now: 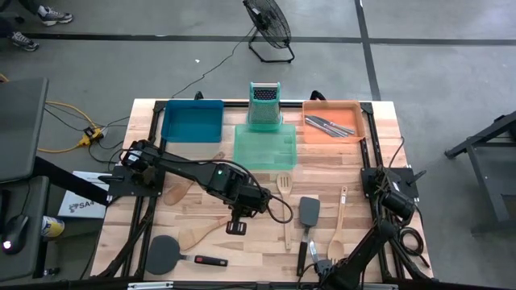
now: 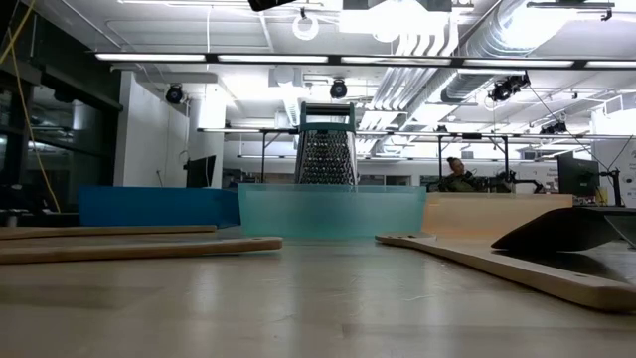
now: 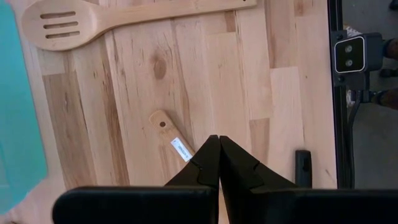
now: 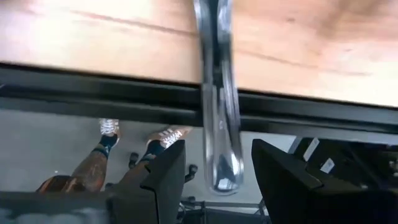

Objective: Pick & Place Kitchen Items
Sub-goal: Put the silver knife into the orange bin

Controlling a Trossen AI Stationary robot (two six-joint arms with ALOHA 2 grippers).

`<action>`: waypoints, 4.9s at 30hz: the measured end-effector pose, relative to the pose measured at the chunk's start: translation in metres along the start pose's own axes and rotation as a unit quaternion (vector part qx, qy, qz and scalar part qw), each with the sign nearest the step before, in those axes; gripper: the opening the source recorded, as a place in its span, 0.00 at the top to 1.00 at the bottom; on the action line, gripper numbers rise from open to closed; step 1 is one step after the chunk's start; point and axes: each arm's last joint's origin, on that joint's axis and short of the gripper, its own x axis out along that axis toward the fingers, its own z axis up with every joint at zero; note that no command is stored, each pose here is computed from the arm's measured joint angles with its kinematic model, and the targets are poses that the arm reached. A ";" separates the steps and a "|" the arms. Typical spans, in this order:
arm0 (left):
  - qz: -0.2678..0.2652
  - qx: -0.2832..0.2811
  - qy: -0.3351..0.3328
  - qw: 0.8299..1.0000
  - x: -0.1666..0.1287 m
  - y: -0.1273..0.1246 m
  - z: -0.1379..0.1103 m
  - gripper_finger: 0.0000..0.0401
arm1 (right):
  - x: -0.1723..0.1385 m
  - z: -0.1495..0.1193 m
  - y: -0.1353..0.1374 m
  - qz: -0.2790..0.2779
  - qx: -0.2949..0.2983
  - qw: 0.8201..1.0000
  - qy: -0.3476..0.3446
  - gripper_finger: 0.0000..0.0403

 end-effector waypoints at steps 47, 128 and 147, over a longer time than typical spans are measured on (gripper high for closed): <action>0.000 0.000 -0.001 1.000 0.000 0.000 0.000 1.00 | 0.003 0.000 -0.002 -0.015 -0.044 0.999 0.005 0.82; 0.176 -0.112 -0.055 0.976 -0.123 0.142 -0.053 1.00 | -0.282 0.418 -0.127 -0.296 -0.273 0.907 -0.119 0.82; 0.150 -0.082 -0.055 0.984 -0.124 0.147 -0.053 1.00 | -0.231 0.489 -0.124 -0.453 -0.332 0.823 -0.089 0.82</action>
